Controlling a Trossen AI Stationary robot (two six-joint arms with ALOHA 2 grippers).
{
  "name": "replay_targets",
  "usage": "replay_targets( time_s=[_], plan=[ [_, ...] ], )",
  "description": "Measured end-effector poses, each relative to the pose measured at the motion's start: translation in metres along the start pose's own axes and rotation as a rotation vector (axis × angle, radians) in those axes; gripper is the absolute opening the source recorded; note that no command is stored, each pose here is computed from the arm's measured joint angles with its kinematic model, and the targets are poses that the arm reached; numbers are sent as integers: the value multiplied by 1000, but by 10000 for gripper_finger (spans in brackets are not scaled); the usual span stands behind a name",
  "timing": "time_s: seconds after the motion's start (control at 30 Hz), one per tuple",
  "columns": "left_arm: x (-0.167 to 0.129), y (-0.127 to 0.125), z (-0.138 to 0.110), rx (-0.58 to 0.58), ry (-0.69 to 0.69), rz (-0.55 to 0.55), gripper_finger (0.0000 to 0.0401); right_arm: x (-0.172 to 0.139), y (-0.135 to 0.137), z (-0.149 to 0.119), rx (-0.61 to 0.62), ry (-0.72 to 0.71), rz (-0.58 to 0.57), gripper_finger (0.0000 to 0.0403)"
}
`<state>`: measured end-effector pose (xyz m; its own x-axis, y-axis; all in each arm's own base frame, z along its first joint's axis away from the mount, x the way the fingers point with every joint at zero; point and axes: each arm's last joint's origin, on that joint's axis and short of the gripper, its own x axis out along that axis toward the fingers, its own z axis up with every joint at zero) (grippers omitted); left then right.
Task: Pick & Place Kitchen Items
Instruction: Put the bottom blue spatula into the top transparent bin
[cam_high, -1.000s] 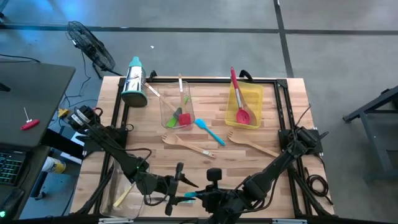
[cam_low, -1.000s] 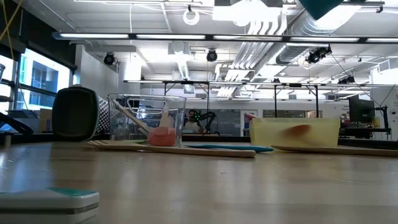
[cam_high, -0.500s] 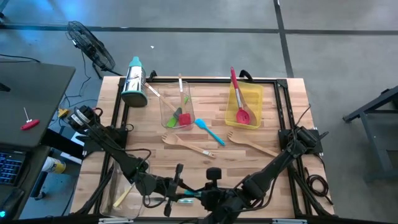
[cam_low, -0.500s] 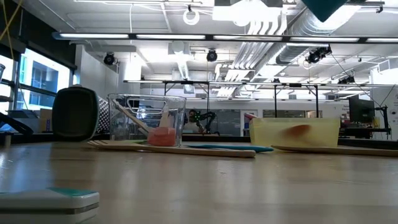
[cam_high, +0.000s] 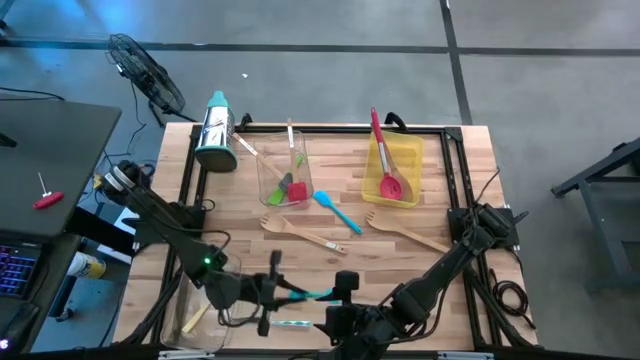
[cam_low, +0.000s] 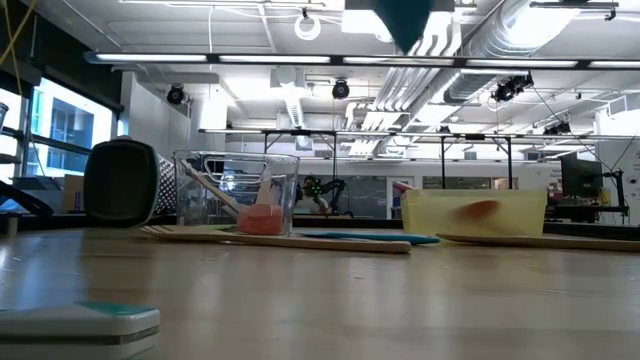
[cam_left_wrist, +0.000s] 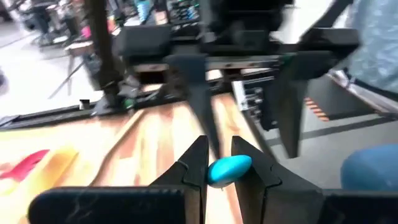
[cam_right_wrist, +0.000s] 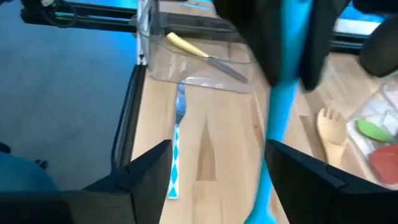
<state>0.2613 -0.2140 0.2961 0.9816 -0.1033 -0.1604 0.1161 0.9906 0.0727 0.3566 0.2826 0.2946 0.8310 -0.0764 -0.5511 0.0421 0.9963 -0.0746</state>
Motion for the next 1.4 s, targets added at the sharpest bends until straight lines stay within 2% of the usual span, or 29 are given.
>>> replay_targets(
  time_s=[0.13,0.33,0.57,0.7,1.03,1.17,1.27,1.4],
  plan=[
    [-19,6,9,-7,17,93,43,-2,1,-2,17,7,-11,246],
    [-46,18,21,36,31,218,43,-3,3,-5,104,18,-13,243],
    [-57,35,23,202,79,461,43,5,5,-22,187,45,-22,242],
    [-57,50,22,243,118,565,43,9,5,-30,243,60,-32,242],
    [-78,127,40,40,103,803,43,9,13,-41,374,51,-8,242],
    [-95,163,44,-99,101,815,43,4,21,-43,384,33,25,243],
    [-111,193,44,-230,164,831,43,0,27,-42,398,8,49,243],
    [-127,225,39,-391,314,862,43,-4,32,-42,409,-11,71,243]
  ],
)
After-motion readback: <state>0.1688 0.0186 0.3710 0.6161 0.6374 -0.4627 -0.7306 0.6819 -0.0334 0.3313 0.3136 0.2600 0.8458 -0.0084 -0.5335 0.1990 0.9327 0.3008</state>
